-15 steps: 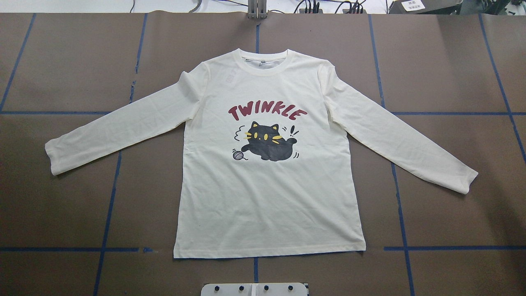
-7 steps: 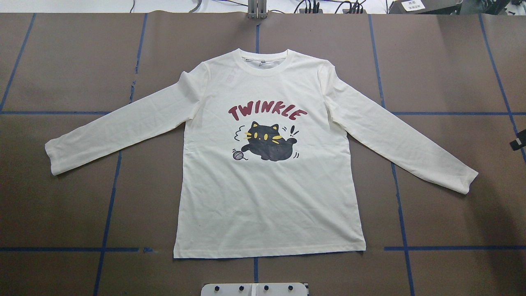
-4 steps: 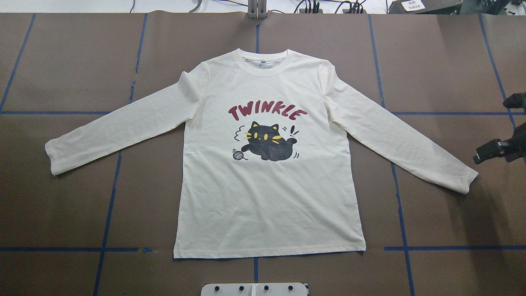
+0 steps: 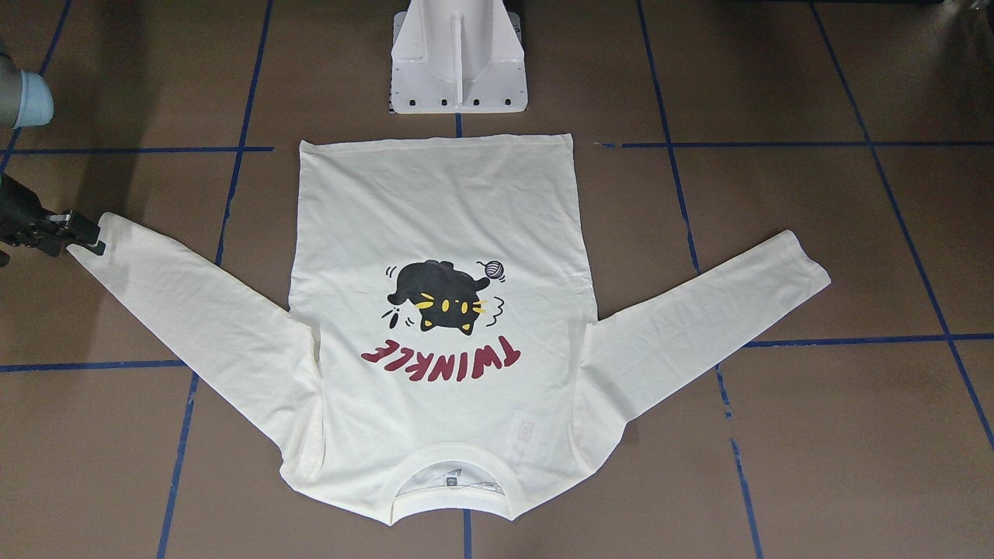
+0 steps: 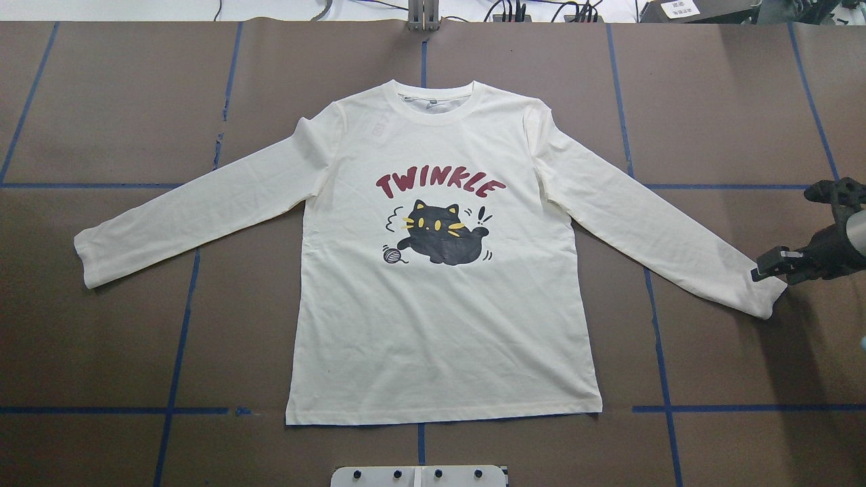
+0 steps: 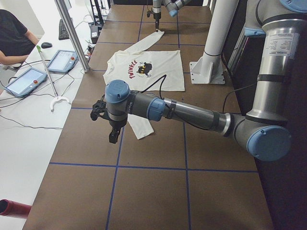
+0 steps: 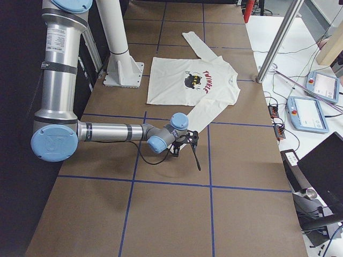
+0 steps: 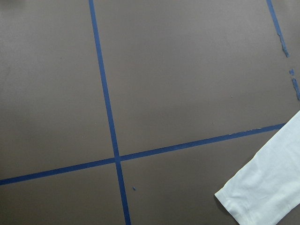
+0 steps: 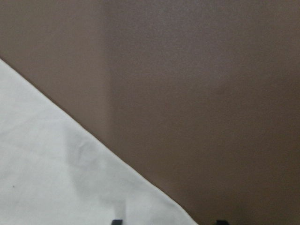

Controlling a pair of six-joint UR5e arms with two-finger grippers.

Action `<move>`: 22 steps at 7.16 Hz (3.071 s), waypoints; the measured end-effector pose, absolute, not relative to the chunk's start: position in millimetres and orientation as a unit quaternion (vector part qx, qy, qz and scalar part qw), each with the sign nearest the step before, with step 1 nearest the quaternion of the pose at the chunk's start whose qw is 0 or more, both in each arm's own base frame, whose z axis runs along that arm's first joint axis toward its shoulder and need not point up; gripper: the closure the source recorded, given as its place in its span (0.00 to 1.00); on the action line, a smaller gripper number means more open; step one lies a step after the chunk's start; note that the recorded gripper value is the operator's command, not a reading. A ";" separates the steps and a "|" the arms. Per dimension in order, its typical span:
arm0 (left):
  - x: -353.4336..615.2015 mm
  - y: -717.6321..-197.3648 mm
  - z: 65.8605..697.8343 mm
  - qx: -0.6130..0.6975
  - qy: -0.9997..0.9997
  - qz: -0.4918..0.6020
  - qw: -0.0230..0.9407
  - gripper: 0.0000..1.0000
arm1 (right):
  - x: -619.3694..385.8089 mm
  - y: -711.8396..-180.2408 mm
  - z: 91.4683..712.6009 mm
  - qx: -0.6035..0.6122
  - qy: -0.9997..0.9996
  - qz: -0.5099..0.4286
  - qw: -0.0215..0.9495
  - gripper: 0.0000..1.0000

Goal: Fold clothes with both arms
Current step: 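Lower the right gripper onto the sleeve cuff nearest it and grasp, then carry the grasped sleeve across the shirt toward the left gripper and release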

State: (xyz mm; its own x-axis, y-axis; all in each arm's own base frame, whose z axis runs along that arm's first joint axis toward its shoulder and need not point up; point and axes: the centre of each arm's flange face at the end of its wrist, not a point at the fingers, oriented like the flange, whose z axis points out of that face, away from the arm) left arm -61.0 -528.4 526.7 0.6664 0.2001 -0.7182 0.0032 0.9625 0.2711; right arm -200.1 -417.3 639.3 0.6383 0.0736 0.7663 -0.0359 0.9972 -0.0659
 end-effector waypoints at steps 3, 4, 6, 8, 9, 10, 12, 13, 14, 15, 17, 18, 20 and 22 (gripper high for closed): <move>-61.1 -527.5 524.4 0.128 0.404 0.055 0.904 0.00 | -195.4 -410.8 645.6 -0.029 -0.424 0.035 0.905 1.00; -61.0 -527.1 523.4 0.129 0.404 0.056 0.904 0.00 | -194.4 -410.1 644.6 -0.029 -0.425 0.035 0.904 0.68; -61.0 -526.8 522.7 0.129 0.404 0.056 0.904 0.00 | -194.0 -410.9 644.0 -0.028 -0.424 0.036 0.904 0.35; -61.0 -526.5 522.7 0.129 0.405 0.056 0.904 0.00 | -194.1 -411.9 645.6 -0.027 -0.421 0.038 0.906 0.37; -61.0 -526.3 522.9 0.129 0.405 0.056 0.904 0.00 | -193.5 -411.6 646.4 -0.028 -0.420 0.039 0.906 0.37; -61.0 -526.3 522.9 0.129 0.405 0.056 0.904 0.00 | -192.7 -410.9 647.5 -0.029 -0.419 0.040 0.906 0.43; -61.4 -525.1 522.7 0.129 0.405 0.056 0.904 0.00 | -191.7 -408.8 649.5 -0.030 -0.418 0.041 0.907 0.78; -61.4 -523.6 523.3 0.129 0.405 0.055 0.904 0.00 | -191.5 -408.1 650.4 -0.031 -0.417 0.041 0.907 1.00; -61.4 -522.8 523.9 0.128 0.405 0.055 0.904 0.00 | -191.3 -407.8 651.6 -0.032 -0.417 0.042 0.908 1.00; -61.6 -522.5 524.1 0.128 0.404 0.055 0.904 0.00 | -191.2 -407.9 651.1 -0.032 -0.417 0.042 0.908 1.00; -61.8 -522.3 524.0 0.128 0.404 0.055 0.904 0.00 | -192.7 -409.6 642.4 -0.028 -0.423 0.038 0.905 1.00; -61.8 -521.9 522.7 0.129 0.404 0.055 0.904 0.00 | -191.7 -413.0 620.5 -0.025 -0.435 0.035 0.899 1.00; -61.8 -519.3 511.8 0.138 0.404 0.059 0.902 0.00 | -199.2 -438.9 496.4 -0.032 -0.466 0.037 0.884 1.00; -61.7 -514.8 499.6 0.148 0.403 0.063 0.901 0.00 | -258.1 -481.5 309.5 -0.056 -0.481 0.073 0.872 1.00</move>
State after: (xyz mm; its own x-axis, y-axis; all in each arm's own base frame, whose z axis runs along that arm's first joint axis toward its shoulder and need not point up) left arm -61.7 -514.8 499.6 0.6664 0.2341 -0.7079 0.0053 0.9479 0.3184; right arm -258.1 -481.5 309.5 0.5266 0.1818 0.8305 -0.0738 0.9829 -0.1685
